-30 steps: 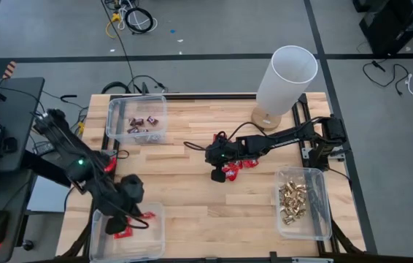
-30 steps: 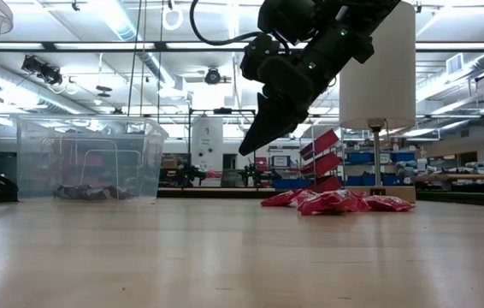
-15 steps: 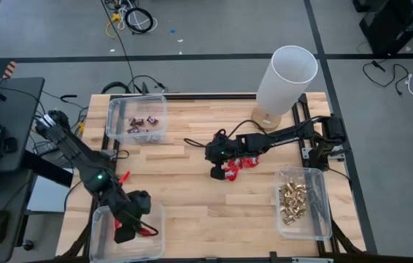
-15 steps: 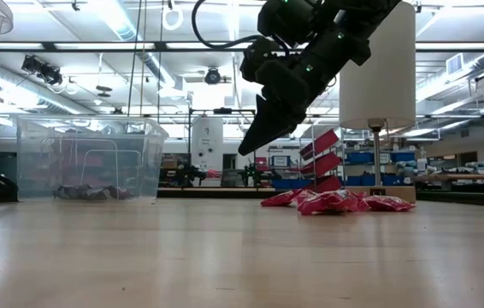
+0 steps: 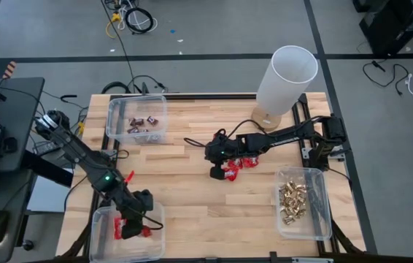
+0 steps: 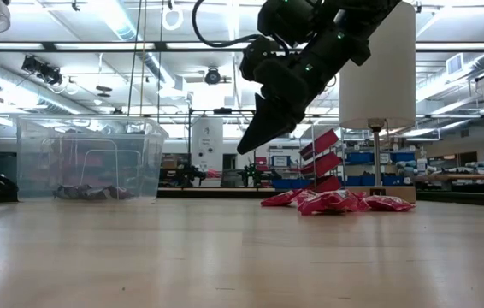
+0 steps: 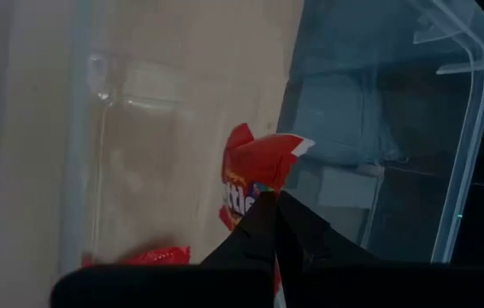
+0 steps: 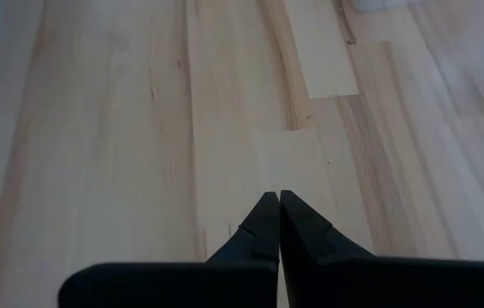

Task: Sort candy
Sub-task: Put the red chocolate into the bottom left transparent bin

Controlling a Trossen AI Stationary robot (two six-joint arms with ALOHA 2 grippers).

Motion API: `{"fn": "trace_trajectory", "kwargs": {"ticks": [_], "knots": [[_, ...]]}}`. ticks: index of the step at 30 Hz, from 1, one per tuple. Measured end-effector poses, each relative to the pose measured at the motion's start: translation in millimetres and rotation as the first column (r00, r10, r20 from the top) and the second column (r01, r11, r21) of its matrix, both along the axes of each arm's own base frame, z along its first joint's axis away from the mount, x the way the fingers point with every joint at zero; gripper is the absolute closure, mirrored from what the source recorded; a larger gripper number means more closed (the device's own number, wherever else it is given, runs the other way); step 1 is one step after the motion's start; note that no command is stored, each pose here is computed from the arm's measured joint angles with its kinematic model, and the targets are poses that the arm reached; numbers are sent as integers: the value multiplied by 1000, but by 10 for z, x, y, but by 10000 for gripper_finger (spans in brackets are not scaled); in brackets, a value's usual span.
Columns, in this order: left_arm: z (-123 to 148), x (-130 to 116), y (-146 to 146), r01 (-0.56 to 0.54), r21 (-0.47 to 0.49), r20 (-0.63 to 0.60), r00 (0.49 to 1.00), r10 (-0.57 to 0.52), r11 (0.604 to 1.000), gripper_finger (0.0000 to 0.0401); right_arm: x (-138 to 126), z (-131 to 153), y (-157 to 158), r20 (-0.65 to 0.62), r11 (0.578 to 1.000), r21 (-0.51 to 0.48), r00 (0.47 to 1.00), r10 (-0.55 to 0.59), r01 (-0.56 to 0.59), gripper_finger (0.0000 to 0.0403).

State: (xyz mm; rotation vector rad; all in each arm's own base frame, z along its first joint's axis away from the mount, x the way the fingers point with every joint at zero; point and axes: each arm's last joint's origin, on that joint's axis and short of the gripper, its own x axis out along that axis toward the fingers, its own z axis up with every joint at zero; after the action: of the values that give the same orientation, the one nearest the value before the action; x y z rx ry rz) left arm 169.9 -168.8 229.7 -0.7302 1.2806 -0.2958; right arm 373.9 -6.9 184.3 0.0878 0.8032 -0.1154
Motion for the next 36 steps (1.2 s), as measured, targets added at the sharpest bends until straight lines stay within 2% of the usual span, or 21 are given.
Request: {"fn": "trace_trajectory", "kwargs": {"ticks": [25, 36], "knots": [[7, 4, 5, -6, -3, -4, 1000, 6, 1000, 393, 3, 4, 0, 4, 1000, 1, 1000, 1, -1, 403], [48, 13, 9, -55, 1, -24, 998, 55, 998, 393, 3, 5, 0, 5, 1000, 1, 1000, 1, -1, 403]]}}
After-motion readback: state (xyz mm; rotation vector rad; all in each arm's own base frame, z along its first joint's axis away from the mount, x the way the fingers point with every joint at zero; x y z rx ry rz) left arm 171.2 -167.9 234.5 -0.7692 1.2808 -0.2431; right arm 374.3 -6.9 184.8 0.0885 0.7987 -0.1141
